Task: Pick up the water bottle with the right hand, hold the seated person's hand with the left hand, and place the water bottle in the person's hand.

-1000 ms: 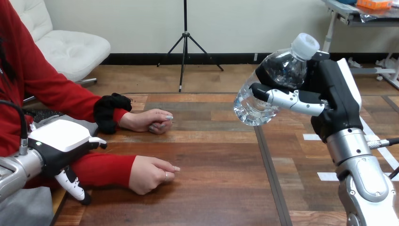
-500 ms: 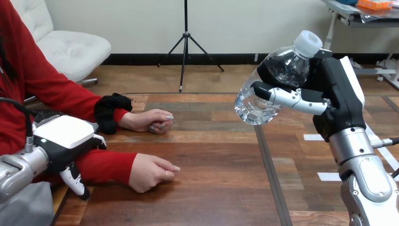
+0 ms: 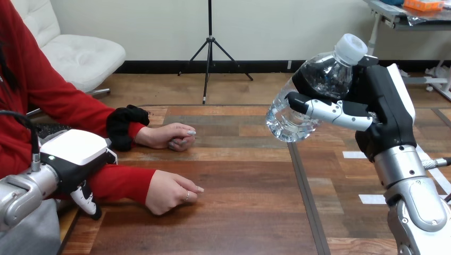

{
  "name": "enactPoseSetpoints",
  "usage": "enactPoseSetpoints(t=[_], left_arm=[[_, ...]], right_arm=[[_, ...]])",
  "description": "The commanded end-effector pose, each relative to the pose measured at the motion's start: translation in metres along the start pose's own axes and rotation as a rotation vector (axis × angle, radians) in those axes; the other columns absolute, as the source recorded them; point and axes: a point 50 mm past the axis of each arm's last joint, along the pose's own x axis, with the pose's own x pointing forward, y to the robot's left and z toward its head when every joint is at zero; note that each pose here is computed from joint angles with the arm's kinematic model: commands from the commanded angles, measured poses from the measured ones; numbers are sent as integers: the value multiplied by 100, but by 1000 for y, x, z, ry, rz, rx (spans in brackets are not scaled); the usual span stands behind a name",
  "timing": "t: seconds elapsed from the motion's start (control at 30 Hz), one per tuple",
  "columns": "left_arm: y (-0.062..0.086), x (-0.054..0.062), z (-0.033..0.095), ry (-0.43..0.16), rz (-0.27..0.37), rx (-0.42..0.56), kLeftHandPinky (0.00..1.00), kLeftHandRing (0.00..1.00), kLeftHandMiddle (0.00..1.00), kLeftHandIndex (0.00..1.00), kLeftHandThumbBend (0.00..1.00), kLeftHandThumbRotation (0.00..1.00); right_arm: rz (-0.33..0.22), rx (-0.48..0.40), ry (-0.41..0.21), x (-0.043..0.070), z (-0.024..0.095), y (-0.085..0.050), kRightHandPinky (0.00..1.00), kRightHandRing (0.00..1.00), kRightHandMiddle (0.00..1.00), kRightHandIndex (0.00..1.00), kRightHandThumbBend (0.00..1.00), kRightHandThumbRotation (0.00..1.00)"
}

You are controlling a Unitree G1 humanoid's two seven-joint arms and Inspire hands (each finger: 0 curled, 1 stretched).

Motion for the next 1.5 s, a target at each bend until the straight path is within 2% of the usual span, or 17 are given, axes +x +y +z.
enactPoseSetpoints(t=[0.0,0.5,0.77,1.47], left_arm=[[7,4,0,27,52,-37,51,52,56,58,80,12],[5,6,6,11,112,-90,44,47,52,54,76,16],[6,5,9,-19,160,-118,42,47,51,53,76,18],[11,3,18,-88,278,-242,40,46,51,52,78,25]], right_arm=[[-26,-4,-101,6,24,-4,19,23,34,37,70,0],[-15,13,-108,6,25,-3,18,23,33,37,69,0],[-5,7,-107,8,23,-1,18,23,34,37,69,0],[21,4,-52,14,5,4,20,24,34,37,70,0]])
